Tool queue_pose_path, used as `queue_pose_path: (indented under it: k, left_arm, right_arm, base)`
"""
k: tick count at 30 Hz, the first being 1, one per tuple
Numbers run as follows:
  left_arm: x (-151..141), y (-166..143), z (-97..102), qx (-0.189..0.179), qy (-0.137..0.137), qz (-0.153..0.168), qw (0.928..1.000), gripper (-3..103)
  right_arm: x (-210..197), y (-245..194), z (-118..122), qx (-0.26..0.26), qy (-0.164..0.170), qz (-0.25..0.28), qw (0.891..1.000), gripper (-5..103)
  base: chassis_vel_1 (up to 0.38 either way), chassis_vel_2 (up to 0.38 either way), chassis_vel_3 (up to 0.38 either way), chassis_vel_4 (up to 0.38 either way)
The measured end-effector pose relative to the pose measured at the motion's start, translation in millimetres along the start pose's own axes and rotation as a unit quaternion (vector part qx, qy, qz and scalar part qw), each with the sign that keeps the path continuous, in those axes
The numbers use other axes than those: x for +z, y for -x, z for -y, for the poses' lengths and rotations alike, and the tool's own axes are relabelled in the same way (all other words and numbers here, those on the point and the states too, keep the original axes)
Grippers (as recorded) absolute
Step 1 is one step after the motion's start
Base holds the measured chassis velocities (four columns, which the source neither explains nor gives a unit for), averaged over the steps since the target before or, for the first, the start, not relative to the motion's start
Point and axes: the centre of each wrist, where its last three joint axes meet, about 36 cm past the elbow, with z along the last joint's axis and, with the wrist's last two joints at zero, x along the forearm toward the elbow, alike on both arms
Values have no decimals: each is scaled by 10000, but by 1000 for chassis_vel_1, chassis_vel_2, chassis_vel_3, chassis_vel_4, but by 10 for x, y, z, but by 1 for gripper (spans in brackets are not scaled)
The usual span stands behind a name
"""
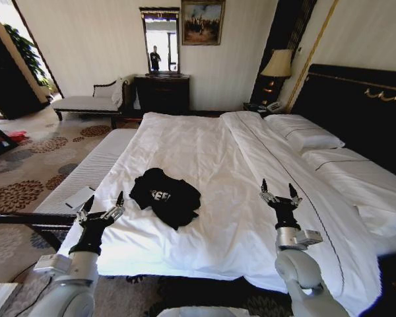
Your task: Fold the clothes on the bed.
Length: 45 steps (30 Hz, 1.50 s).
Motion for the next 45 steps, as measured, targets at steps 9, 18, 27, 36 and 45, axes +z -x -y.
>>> queue_pose_path:
  k: [9,18,27,36,45]
  left_arm:
    - [4,-3,2,-15,-9,-7,10000,100]
    - [-1,10,7,-11,-17,27,10000,100]
    - [-5,15,6,-16,-14,44,10000,100]
    - [-1,6,1,-38,-9,37,10000,100]
    - [2,-1,-2,-59,-12,37,10000,100]
  right_arm:
    - [5,-10,10,42,-23,8,10000,100]
    - [44,-21,3,81,-29,10,10000,100]
    - [62,-19,-2,86,-31,26,10000,100]
    - [92,-35,-33,76,20,82,9999,100]
    - [102,-36,-44,30,81,209,9997,100]
  base:
    - [73,75,-81,-73]
    - [69,75,-71,-81]
    - [138,131,-132,-128]
    - [103,114,-128,-122]
    - [-24,-23,10,6]
